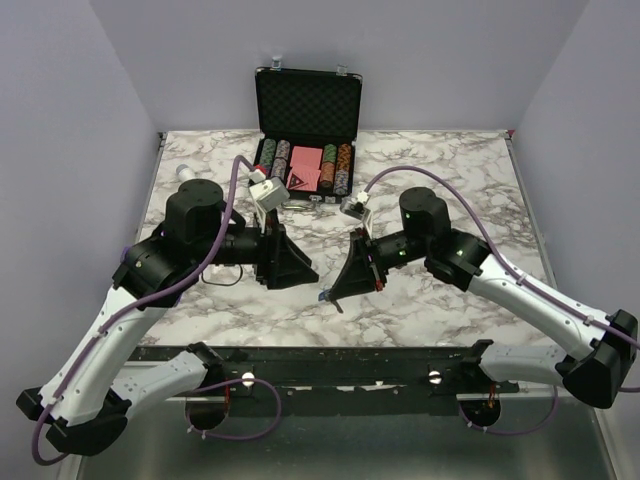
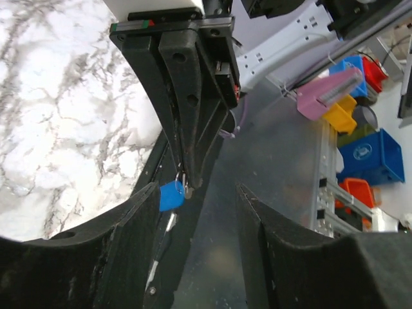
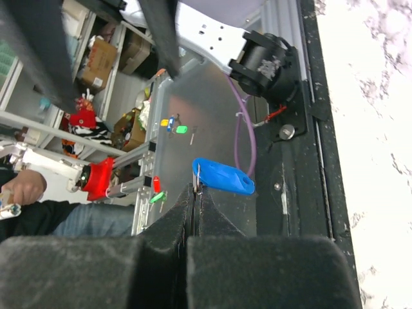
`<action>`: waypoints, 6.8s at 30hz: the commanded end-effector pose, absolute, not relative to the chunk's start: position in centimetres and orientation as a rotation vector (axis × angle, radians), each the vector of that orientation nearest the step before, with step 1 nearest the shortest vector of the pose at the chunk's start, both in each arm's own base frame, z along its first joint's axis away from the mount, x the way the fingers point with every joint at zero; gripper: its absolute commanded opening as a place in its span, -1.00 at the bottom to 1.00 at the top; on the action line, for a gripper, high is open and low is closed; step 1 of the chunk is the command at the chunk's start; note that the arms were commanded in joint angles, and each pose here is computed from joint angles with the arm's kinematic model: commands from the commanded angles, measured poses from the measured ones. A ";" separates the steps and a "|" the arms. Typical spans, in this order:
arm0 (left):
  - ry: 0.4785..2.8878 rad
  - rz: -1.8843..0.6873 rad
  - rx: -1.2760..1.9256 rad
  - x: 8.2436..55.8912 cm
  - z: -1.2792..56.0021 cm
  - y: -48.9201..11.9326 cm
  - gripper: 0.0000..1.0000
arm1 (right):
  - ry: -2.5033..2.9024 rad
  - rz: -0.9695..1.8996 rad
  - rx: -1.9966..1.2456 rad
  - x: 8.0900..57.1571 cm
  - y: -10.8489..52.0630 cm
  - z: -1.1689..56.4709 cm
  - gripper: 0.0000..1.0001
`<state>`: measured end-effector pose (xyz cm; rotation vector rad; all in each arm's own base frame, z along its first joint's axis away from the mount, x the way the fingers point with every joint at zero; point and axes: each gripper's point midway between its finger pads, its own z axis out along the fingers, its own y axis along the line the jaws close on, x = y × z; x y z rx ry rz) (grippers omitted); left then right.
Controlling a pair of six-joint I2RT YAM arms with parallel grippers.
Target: Remove the keys from the keyring
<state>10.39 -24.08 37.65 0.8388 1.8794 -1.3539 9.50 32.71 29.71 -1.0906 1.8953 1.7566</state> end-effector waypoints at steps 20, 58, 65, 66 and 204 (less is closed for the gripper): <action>1.940 -1.406 1.042 7.7 36.4 -25.1 -0.17 | 1.760 1.709 -1.158 7.3 33.7 34.0 -0.99; 1.832 -1.544 0.782 7.0 39.0 -25.9 -0.55 | 1.616 1.685 -1.089 6.5 33.6 38.6 -0.99; 1.840 -1.538 0.766 6.9 39.1 -26.0 -0.65 | 1.584 1.678 -1.077 6.6 33.5 39.4 -0.99; 1.842 -1.538 0.765 6.9 39.1 -26.0 -0.72 | 1.577 1.677 -1.076 6.7 33.5 39.5 -0.99; 1.576 -1.505 0.454 10.3 44.3 -24.6 -1.00 | 1.463 1.620 -0.528 12.6 33.4 45.3 0.15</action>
